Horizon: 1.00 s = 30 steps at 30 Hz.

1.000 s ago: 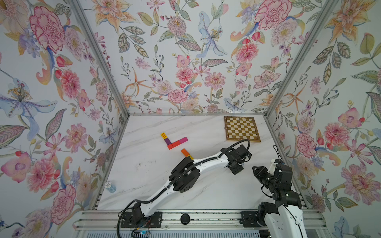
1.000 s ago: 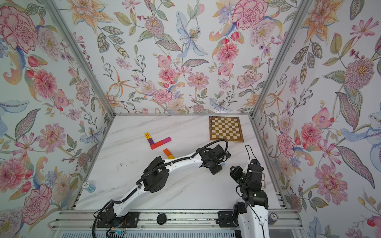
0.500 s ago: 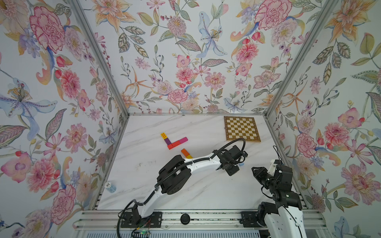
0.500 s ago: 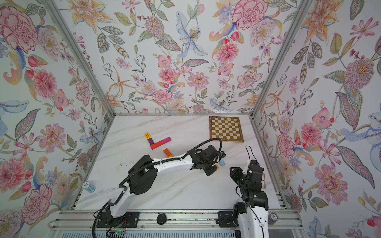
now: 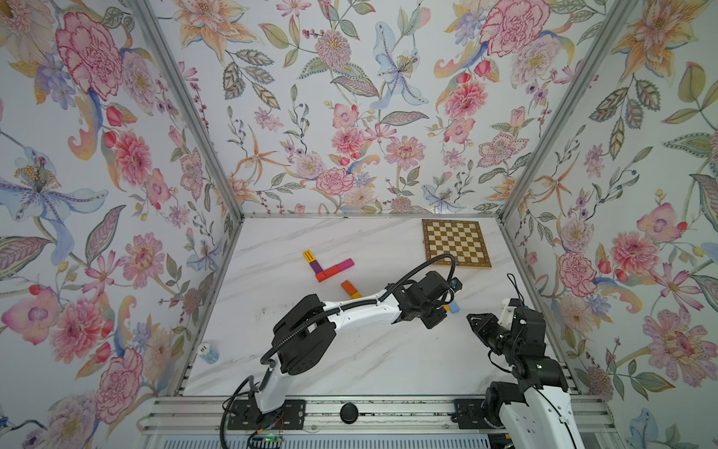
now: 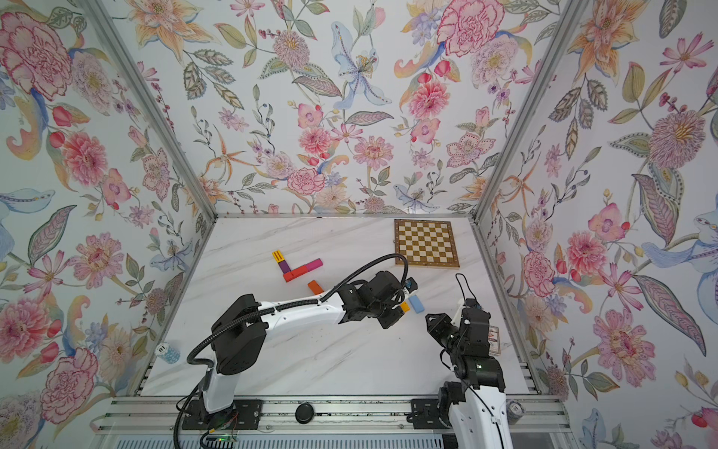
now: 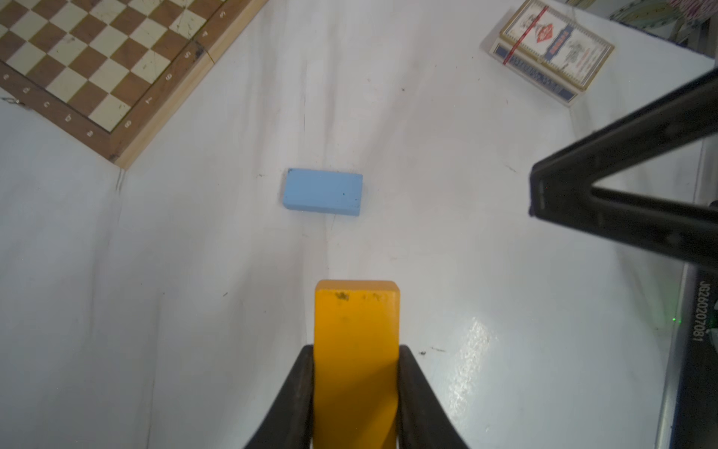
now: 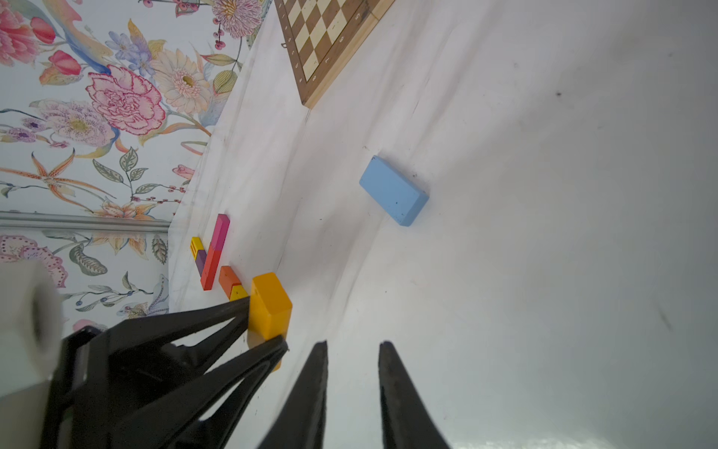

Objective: Assemble the letter v with building blocks
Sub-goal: Pick up the building block from the center of the board, then assemble the building block at the center of the board.

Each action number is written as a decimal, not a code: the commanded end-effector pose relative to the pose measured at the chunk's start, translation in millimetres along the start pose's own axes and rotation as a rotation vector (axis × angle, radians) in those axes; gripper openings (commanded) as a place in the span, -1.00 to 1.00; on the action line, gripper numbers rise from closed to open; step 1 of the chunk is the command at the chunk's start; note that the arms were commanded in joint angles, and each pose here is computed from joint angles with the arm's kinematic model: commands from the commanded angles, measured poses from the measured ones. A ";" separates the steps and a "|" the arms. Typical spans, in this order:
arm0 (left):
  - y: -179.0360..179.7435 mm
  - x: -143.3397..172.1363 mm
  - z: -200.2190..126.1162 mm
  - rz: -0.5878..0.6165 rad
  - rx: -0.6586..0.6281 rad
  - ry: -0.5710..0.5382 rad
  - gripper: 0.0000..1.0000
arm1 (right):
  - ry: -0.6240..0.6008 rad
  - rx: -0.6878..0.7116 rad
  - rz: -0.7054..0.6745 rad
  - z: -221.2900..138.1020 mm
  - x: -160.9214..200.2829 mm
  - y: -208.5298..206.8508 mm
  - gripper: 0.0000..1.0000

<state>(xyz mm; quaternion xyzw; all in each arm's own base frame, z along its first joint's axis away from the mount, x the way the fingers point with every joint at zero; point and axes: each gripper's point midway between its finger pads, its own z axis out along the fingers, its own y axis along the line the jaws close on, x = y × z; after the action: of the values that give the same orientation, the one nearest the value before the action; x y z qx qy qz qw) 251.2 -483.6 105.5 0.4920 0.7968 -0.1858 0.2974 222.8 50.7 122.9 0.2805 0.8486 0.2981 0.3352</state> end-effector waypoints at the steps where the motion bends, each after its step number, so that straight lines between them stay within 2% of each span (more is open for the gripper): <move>1: 23.8 -2.2 -18.8 -0.055 -0.051 -0.036 -0.96 | -0.019 -0.017 -0.016 7.0 -5.1 10.7 -0.48; 16: 102.3 55.8 -19.0 -0.051 -0.135 0.132 -0.90 | 0.042 -0.044 -0.087 44.6 6.7 32.8 -0.45; 24: 125.9 88.1 -6.0 -0.045 -0.199 0.258 -0.91 | 0.070 -0.050 -0.093 57.1 12.9 33.7 -0.45; 30: 135.6 101.7 -0.1 -0.065 -0.212 0.294 -0.90 | 0.082 -0.052 -0.100 64.7 14.8 34.8 -0.44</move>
<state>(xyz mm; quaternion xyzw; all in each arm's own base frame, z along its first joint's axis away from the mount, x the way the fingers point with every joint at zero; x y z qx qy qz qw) 330.4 -366.5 43.4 0.4560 0.8575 -0.0578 0.2312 267.5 102.4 103.3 0.2184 0.8701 0.3107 0.3142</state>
